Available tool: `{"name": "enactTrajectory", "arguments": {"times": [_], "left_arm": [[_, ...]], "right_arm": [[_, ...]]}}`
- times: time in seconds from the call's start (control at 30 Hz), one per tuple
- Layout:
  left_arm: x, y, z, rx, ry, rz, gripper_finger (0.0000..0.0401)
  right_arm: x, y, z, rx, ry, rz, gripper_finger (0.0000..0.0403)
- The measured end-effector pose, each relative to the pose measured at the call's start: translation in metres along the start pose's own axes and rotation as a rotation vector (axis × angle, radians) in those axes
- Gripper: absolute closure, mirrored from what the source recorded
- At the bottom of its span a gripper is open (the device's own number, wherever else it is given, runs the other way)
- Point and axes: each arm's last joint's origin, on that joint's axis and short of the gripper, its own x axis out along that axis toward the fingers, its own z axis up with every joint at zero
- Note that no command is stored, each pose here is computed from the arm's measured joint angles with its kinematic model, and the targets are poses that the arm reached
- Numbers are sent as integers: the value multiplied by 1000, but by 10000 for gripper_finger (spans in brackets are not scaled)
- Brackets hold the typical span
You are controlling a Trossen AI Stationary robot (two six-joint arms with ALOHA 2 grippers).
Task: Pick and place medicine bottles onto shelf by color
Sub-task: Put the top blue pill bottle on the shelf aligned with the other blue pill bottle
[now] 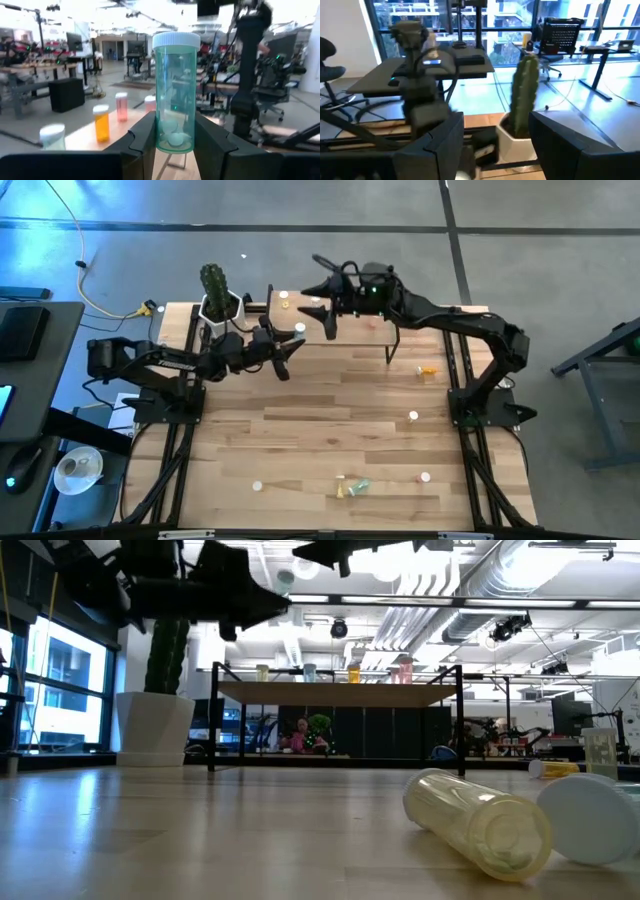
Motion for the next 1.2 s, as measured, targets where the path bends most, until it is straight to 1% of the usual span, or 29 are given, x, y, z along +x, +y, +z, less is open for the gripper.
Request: {"name": "enactTrajectory", "arguments": {"times": [0.13, 0.23, 0.33, 0.4, 0.5, 0.57, 0.73, 0.87, 1.07, 1.2], "left_arm": [[4, 4, -8, -2, 11, 18, 304], [6, 8, -13, -12, 13, 34, 304], [8, 13, -15, -10, 14, 51, 304], [8, 14, -16, -9, 13, 56, 304], [8, 16, -17, -8, 15, 63, 304], [8, 17, -17, -7, 14, 63, 304], [8, 17, -17, 10, 12, 61, 304], [8, 17, -17, 10, 12, 60, 304], [8, 17, -17, 10, 12, 59, 304], [8, 16, -17, 10, 12, 54, 304]], "right_arm": [[3, -10, 12, 3, 38, -15, 190], [8, -17, 14, 1, 113, 7, 190], [14, -22, 11, 3, 199, 21, 190], [17, -26, 5, 17, 273, 23, 190], [21, -30, -3, 28, 344, 49, 190], [25, -31, -9, 43, 358, 84, 190], [29, -32, -20, 62, 411, 96, 190], [30, -31, -21, 75, 409, 142, 190], [32, -25, -22, 72, 413, 159, 190], [36, -23, -27, 75, 433, 158, 190]]}}
